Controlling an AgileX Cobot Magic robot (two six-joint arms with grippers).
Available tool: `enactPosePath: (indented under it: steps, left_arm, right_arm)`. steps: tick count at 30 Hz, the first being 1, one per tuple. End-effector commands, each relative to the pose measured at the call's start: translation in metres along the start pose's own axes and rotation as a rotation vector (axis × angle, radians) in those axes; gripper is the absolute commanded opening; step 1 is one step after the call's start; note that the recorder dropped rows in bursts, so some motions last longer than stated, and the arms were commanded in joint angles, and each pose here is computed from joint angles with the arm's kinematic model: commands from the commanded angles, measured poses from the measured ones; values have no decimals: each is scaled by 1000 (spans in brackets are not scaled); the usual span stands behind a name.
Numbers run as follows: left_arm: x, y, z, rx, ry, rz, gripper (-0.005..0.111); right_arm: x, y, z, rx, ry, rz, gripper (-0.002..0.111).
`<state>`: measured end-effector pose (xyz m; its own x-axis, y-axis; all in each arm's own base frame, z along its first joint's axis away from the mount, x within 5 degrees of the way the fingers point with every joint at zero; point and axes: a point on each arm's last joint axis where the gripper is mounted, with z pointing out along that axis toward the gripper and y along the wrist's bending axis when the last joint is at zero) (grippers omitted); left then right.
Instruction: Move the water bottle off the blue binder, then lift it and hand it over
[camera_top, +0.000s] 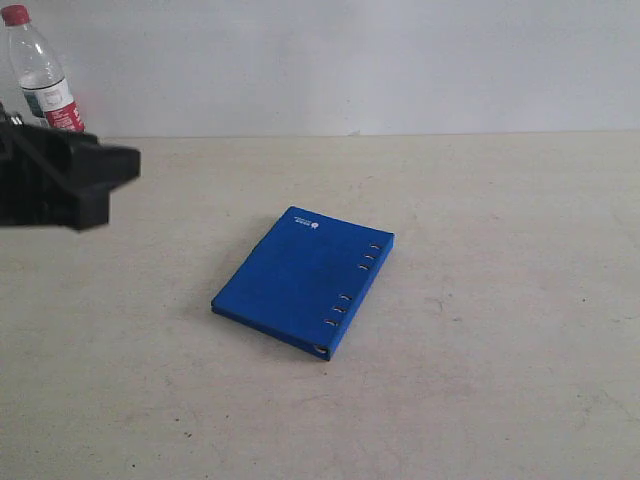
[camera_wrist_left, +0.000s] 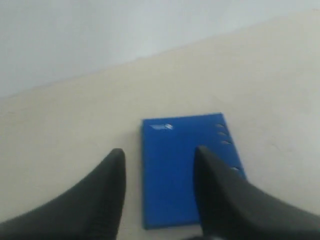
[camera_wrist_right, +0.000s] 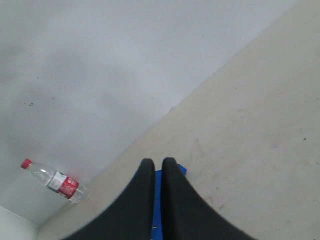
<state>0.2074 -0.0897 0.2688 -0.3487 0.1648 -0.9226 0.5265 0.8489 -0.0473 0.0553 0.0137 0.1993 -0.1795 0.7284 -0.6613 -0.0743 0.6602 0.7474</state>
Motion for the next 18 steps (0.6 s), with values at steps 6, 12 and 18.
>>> enactPosePath:
  steps: [6,12,18]
  left_arm:
    - [45,-8,9,90,143,-57,7]
    - [43,-8,9,86,138,-51,4]
    - [10,-9,-11,64,-10,1,4]
  right_arm:
    - [3,1,0,-8,30,123,1]
    - [5,0,-1,1,60,177,1]
    - [-9,15,-4,-59,-13,38,1]
